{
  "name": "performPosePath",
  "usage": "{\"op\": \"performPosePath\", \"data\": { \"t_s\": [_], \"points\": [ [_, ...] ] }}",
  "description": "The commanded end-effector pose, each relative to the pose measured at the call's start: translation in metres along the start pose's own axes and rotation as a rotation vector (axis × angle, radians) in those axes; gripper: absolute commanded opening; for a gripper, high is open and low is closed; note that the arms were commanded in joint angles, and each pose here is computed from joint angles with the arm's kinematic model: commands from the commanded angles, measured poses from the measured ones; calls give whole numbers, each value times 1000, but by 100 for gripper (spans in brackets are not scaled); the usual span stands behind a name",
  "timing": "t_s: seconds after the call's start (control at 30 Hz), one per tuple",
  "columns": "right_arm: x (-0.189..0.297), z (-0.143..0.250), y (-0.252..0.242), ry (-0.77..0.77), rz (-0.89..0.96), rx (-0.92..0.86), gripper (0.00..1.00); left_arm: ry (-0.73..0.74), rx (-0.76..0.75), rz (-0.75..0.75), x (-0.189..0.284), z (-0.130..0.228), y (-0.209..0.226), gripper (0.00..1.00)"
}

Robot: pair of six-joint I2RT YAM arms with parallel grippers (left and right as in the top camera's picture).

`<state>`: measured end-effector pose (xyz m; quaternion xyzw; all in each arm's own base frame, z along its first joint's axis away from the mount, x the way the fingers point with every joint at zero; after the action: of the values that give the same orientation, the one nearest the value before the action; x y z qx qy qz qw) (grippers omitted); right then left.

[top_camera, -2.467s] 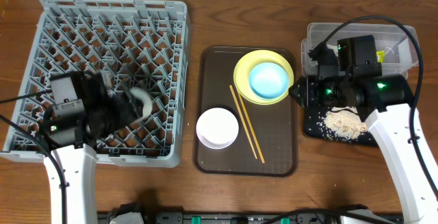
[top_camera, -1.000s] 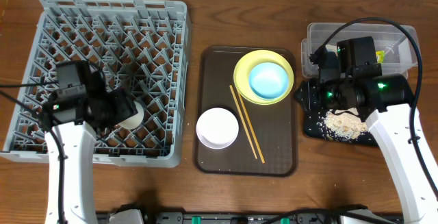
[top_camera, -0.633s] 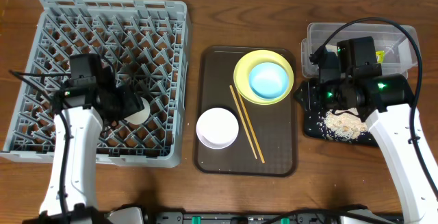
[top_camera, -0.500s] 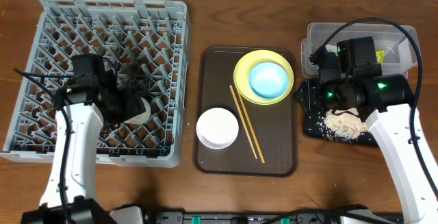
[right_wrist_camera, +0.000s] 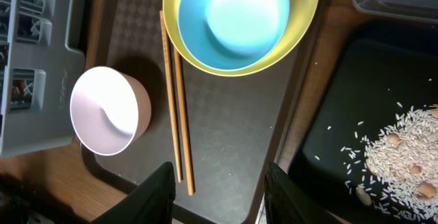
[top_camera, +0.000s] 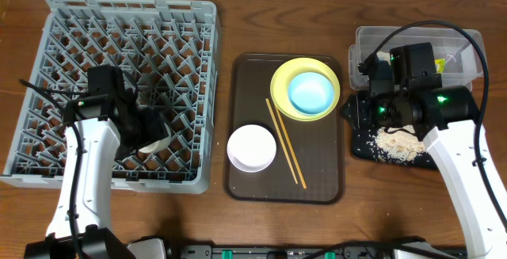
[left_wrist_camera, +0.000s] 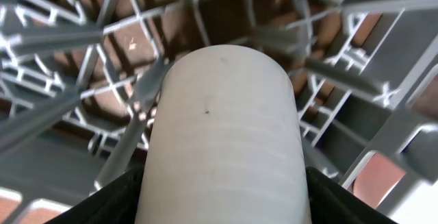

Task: Sort waste into correct bins and load items into the dishwasher
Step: 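Lower the white cup into the dish rack with the left gripper and release, then reach the left gripper to the pink-white cup on the tray and grasp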

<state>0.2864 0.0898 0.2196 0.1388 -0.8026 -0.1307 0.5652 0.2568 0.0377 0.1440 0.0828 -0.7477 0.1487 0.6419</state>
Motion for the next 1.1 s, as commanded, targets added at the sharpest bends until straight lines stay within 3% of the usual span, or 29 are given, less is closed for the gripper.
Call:
{"op": "performPosePath", "data": {
  "t_s": [0.0, 0.23, 0.27, 0.43, 0.5, 0.77, 1.07],
  "points": [
    [5, -3, 1, -16, 1, 20, 40, 47, 6, -30, -3, 9, 5, 36],
    [5, -3, 1, -17, 1, 21, 40, 64, 8, -16, -2, 13, 3, 29],
    [5, -3, 1, -17, 1, 21, 40, 57, 7, -16, -2, 11, 3, 36],
    [5, -2, 1, -12, 1, 19, 41, 8, 2, -9, -3, 1, 2, 46],
    [5, -2, 1, -11, 1, 19, 41, -15, 0, -5, -3, -4, 1, 63],
    [5, 0, 0, -2, 4, 15, 45, -37, -2, -2, -3, -8, 0, 89],
    [10, -2, -16, -27, 112, 4, 52, -74, -6, 11, 11, -13, -3, 95]
  ]
}}
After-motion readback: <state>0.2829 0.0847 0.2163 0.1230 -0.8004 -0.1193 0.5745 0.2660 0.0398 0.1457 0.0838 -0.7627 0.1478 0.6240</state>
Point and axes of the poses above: each gripper's point midway between its finger pads, its own x axis back along the fingers, its own y axis along the line the jaws close on, z = x × y, the point moved 4 cm from there along x, back along the fingers, and after that the axes turned 6 degrees about -x, right-handed, at the moved point
